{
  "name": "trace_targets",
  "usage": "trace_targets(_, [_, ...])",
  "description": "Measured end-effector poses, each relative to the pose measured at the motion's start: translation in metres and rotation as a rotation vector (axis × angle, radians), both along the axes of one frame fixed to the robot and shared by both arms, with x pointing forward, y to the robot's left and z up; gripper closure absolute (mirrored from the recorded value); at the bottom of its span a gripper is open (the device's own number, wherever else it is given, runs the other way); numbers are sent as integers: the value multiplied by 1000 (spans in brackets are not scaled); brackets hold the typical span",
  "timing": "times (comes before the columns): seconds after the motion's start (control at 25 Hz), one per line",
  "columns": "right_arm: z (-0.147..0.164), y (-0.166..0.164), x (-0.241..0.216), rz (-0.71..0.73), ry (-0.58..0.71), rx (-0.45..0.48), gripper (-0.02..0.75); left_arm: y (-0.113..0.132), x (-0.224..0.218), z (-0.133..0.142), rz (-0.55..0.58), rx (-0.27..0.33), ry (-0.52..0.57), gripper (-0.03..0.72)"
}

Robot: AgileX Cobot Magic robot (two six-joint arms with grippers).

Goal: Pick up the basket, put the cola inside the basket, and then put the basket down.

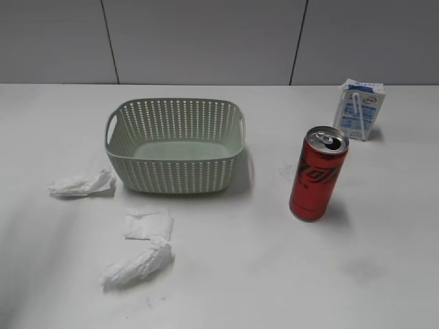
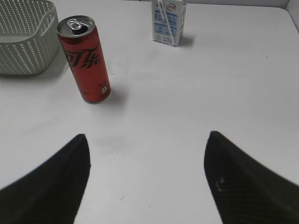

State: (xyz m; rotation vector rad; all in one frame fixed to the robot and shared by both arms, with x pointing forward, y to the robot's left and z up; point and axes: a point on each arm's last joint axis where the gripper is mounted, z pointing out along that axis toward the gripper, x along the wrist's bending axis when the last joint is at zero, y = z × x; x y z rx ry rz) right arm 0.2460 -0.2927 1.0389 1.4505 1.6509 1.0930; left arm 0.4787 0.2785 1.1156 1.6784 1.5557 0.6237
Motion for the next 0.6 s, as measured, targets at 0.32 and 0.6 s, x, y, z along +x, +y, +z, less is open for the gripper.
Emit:
trace_targets(0.32, [0, 0, 0, 0, 0, 0, 166, -24, 88, -10, -127, 4, 272, 144])
trace_targets(0.6, [0, 0, 0, 0, 0, 0, 166, -79, 129, -50, -178, 88, 443, 144])
